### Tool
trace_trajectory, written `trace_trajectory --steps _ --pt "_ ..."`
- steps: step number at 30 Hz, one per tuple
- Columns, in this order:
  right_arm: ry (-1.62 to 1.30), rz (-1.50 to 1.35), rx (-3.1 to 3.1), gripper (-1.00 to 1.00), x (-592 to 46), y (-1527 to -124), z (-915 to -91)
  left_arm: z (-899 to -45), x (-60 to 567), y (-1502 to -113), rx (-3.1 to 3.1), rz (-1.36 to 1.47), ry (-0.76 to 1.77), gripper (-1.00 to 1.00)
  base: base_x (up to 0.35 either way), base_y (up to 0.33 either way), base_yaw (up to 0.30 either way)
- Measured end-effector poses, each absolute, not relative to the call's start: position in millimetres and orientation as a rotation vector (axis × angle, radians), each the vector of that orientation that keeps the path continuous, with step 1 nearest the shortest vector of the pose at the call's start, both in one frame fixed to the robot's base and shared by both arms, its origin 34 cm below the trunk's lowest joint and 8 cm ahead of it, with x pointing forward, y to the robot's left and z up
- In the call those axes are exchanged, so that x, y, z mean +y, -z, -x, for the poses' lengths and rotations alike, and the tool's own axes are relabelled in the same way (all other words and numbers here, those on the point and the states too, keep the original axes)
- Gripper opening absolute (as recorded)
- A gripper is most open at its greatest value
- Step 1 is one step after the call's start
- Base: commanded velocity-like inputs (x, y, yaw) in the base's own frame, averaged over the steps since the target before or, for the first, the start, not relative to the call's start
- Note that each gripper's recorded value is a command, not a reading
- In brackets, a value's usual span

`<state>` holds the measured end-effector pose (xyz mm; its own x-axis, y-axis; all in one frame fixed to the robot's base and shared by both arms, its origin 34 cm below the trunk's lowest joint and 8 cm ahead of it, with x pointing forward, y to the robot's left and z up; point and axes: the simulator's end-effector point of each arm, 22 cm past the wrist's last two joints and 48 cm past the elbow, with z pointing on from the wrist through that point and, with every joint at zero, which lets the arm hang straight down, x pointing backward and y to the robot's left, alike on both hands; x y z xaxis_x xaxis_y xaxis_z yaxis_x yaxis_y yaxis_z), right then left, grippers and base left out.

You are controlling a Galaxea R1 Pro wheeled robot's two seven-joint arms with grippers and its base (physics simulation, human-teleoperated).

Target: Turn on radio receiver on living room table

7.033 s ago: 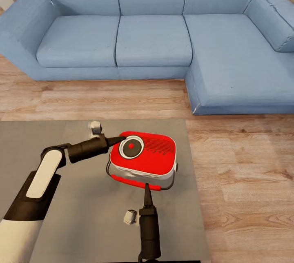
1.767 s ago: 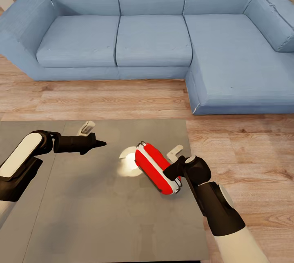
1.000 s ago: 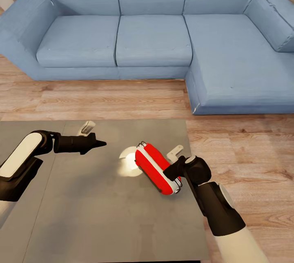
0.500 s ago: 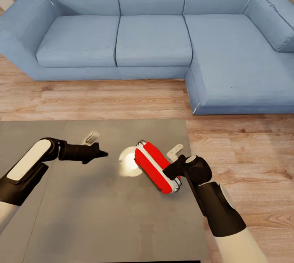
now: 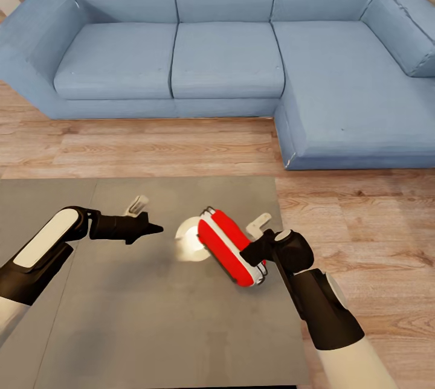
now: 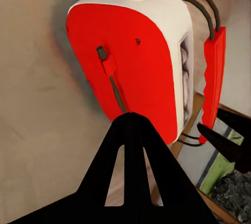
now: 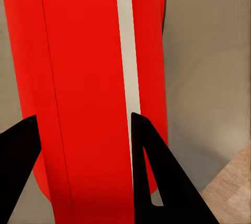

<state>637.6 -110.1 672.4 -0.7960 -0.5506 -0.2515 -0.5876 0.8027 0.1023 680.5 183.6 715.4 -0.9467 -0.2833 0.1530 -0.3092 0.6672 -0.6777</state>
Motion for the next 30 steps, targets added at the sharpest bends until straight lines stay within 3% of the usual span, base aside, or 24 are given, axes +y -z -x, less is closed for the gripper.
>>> trace_trajectory --steps 30 --pt "-0.207 0.898 2.790 -1.00 -117.5 -667.8 -638.0 -680.1 183.9 -714.8 -2.835 -0.506 -1.164 -1.00 0.000 0.000 0.000"
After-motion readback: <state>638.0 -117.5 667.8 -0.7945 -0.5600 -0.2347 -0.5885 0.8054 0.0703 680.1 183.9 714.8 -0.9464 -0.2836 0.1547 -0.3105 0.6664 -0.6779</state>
